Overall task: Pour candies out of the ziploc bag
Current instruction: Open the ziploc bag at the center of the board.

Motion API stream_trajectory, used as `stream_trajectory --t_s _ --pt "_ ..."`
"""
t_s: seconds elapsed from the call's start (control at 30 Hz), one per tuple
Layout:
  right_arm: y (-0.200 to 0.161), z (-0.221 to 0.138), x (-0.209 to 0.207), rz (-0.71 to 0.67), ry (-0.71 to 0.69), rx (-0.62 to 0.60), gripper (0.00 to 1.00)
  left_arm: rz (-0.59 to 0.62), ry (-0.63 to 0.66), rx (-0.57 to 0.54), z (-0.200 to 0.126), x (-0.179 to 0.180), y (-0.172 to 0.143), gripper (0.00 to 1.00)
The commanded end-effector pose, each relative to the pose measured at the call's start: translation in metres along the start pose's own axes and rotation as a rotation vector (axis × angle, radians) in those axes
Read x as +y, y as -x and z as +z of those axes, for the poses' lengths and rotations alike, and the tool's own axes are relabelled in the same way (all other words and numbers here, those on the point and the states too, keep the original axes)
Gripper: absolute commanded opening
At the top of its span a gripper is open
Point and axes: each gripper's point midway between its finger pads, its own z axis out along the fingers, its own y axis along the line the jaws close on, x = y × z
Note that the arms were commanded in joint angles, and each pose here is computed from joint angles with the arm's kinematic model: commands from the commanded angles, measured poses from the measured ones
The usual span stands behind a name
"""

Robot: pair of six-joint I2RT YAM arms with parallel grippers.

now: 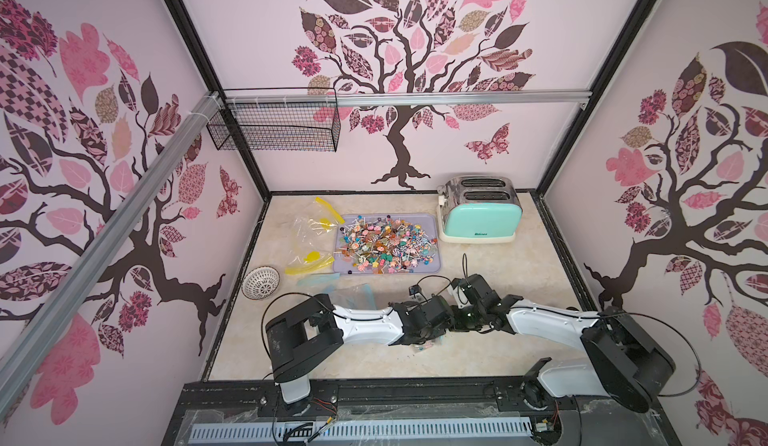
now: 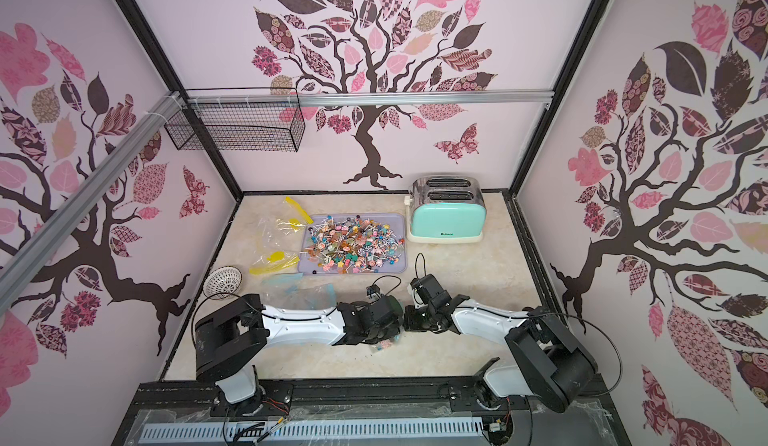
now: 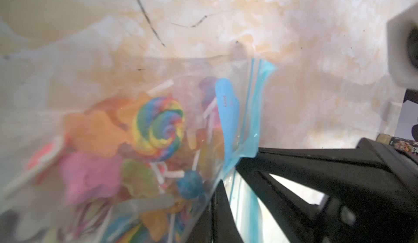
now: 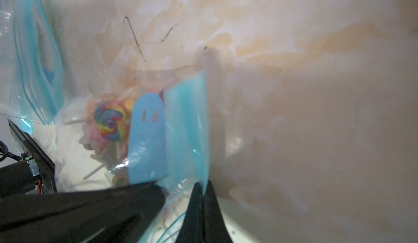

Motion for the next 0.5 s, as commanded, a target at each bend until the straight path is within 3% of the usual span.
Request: stream_trajectory --t_s 0.0,0.23,0.47 --pt "-0.034 -0.005 -0.06 0.079 -0.263 0.082 0.0 -0.004 0.152 -0.053 0.0 0.046 0.011 0.0" --pt "-0.029 -0.013 -0.054 0.087 -0.249 0.056 0.0 0.026 0.07 -0.056 -0.006 0.026 0.015 0.0" --pt "-0.021 -0.014 -0.042 0.087 -0.194 0.029 0.0 0.24 -0.166 -0.121 -0.062 -0.062 0.034 0.0"
